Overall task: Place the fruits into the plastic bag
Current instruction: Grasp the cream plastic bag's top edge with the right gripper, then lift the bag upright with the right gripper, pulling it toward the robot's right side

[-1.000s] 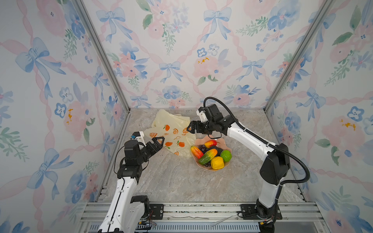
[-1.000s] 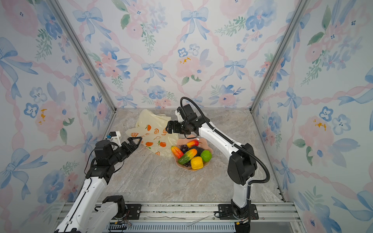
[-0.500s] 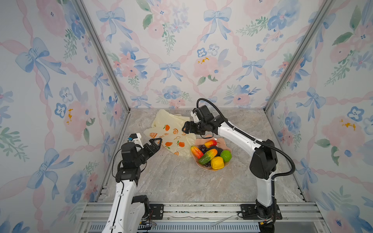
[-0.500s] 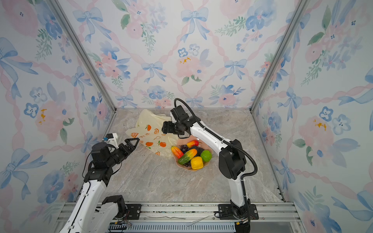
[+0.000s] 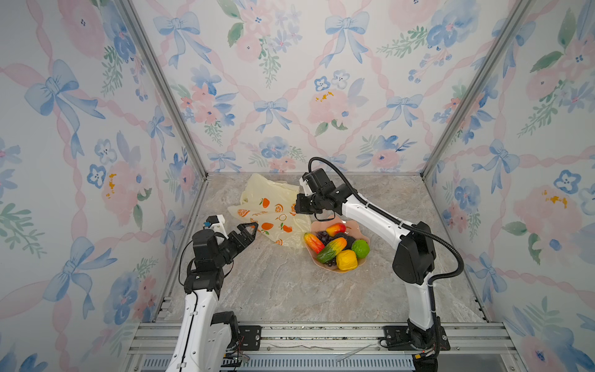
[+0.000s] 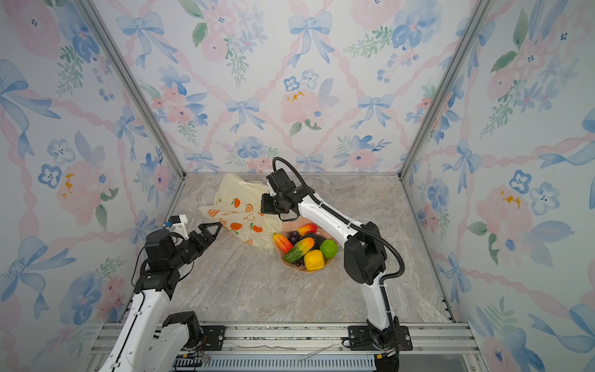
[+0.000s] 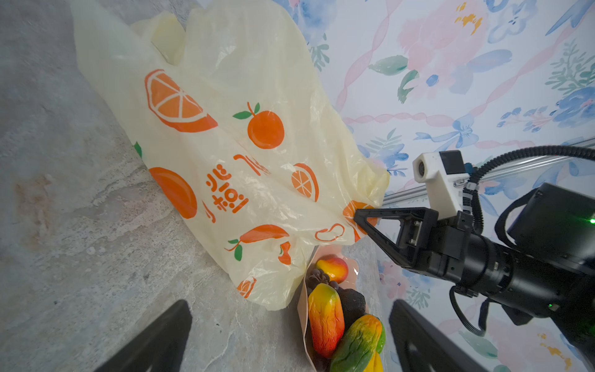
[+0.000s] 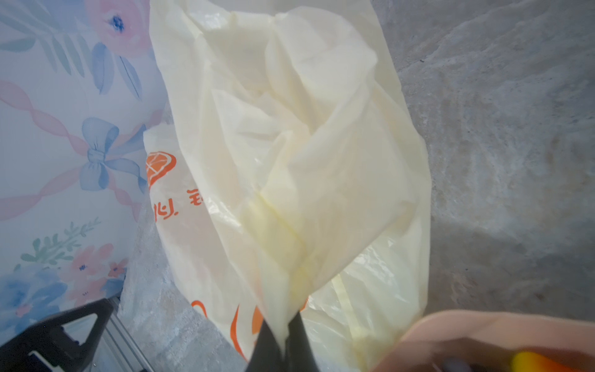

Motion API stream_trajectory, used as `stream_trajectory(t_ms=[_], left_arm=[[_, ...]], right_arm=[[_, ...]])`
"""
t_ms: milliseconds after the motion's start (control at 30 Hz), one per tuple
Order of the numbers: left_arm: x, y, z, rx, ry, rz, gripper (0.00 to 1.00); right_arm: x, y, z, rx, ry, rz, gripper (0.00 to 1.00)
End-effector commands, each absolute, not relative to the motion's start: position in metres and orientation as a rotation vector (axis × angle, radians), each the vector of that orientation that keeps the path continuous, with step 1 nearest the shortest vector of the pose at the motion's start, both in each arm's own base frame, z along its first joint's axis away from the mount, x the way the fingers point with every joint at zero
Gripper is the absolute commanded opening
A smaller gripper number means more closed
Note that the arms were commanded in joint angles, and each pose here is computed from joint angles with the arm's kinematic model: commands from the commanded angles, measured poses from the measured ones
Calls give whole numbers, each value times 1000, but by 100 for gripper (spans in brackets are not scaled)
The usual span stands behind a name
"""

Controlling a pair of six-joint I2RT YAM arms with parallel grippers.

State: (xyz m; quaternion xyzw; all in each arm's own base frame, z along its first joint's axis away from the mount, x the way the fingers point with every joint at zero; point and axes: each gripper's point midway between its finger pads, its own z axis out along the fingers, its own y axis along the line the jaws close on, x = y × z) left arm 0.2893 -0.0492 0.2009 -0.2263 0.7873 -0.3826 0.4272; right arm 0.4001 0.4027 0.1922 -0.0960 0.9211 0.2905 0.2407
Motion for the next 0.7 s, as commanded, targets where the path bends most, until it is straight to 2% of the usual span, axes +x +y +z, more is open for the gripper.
stream_trajectory(t_ms=[0,200,400,667], left_arm=[[284,-51,196,-576,1977,-985,98],[282,-54,201,-557,1967,-1003,98],[281,-56,209,-541,1952,-1020,98],[277,-61,213,-504,1947,-1048,98]], right_arm=[[396,411,228,-302,2419,822,0],[387,412,284,-373,2242,848,0],[368,396,365,-436,2028,833,0],[317,337,465,-424,1818,832,0]])
